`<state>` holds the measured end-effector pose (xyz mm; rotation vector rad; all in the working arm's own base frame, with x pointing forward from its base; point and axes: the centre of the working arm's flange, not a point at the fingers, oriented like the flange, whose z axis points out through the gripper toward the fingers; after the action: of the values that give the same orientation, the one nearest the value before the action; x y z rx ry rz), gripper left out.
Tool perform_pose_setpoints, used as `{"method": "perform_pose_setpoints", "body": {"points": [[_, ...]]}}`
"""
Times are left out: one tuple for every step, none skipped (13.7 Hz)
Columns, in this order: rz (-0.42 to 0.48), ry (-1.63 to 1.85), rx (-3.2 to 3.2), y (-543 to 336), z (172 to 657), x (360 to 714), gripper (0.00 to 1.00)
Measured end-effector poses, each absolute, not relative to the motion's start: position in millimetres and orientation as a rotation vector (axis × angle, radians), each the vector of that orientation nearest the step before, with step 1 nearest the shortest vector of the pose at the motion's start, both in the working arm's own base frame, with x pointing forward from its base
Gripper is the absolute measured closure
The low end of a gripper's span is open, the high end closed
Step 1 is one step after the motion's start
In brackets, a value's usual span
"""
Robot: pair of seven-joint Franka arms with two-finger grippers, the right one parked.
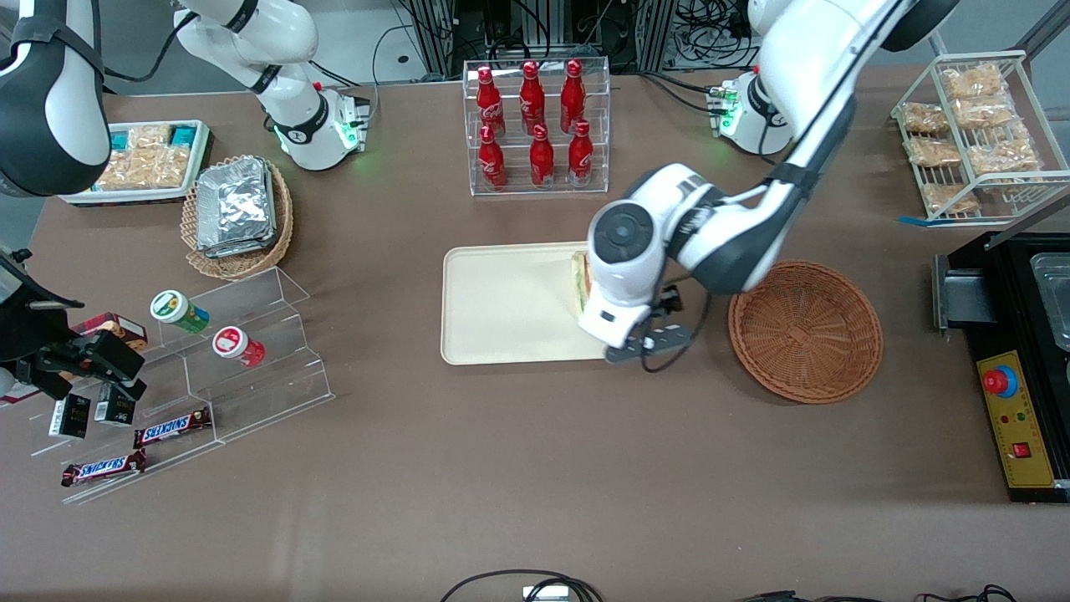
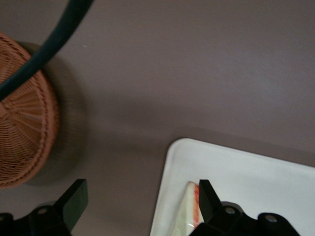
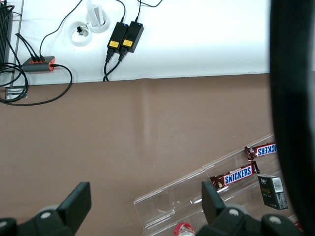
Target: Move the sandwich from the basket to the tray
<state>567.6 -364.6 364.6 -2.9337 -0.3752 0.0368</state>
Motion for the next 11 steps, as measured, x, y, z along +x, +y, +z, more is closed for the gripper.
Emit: {"method": "perform_pose_setpoints", "body": {"points": [[0.035, -0.415, -2.926, -347, 369, 578, 0.00], [0.036, -0.438, -2.919, -330, 374, 587, 0.00], [0.044, -0.445, -2.907, -312, 380, 593, 0.00], [0.054, -0.442, -2.895, -295, 387, 599, 0.00], [0.056, -0.432, -2.891, -279, 395, 604, 0.00], [0.052, -0.418, -2.893, -262, 404, 610, 0.00], [0.046, -0.404, -2.895, -246, 414, 614, 0.00], [0.048, -0.394, -2.897, -229, 424, 618, 0.00], [0.055, -0.381, -2.911, -211, 434, 622, 0.00], [0.071, -0.351, -2.932, -195, 445, 624, 0.00], [0.092, -0.318, -2.946, -178, 456, 624, 0.00]]}}
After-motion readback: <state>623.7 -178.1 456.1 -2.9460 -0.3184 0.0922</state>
